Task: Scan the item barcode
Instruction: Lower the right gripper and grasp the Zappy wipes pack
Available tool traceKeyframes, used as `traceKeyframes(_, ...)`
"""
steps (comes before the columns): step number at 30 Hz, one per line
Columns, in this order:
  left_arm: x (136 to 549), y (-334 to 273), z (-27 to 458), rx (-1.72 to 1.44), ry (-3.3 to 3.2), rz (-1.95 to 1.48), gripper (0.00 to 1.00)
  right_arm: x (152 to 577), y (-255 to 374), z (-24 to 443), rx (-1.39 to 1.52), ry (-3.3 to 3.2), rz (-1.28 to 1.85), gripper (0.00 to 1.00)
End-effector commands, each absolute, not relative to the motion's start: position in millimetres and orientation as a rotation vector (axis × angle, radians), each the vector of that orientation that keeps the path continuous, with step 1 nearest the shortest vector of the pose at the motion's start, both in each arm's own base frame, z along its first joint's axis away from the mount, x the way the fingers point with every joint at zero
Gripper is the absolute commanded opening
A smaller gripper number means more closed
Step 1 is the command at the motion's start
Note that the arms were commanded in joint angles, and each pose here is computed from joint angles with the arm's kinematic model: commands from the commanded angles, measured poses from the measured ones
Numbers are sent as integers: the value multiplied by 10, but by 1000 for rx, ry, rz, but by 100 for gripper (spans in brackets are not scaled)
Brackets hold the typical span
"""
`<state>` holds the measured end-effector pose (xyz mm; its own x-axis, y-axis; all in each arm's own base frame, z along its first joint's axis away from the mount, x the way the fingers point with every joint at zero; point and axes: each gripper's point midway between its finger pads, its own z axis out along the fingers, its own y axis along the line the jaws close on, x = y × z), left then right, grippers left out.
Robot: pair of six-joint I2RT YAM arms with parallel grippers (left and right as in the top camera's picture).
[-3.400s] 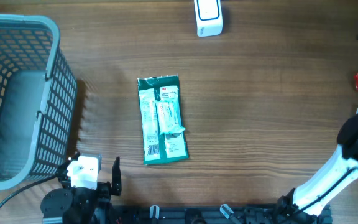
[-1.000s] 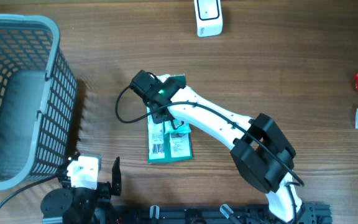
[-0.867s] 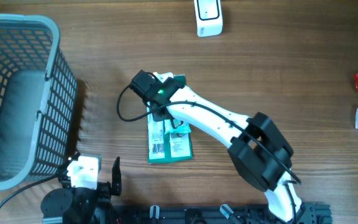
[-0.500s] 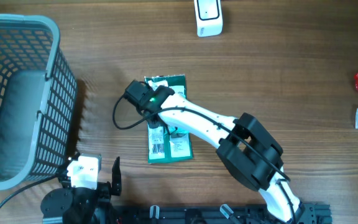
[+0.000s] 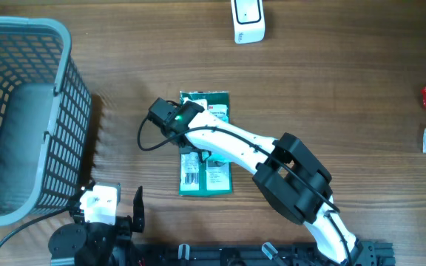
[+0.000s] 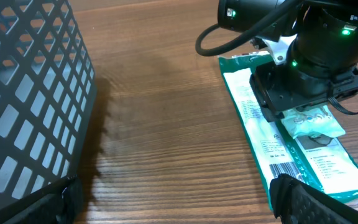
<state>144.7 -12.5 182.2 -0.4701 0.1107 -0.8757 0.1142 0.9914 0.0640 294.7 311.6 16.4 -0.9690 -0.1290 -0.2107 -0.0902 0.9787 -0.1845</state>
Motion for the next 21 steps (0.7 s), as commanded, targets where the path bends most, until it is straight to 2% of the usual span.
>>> traceKeyframes(1, 1442, -152, 1840, 182, 2051, -10, 100, 2944, 3048, 5, -124, 2930, -315, 64)
traceKeyframes(7, 1442, -152, 1841, 182, 2051, -10, 100, 3031, 3140, 329, -118, 2910, -292, 64)
traceKeyframes(15, 1442, -152, 1841, 182, 2051, -10, 100, 3029, 3004, 288, -44, 2886, -370, 64)
traceKeyframes(21, 1442, -152, 1840, 182, 2051, -10, 100, 2942, 2830, 78, -53, 2918, -441, 64)
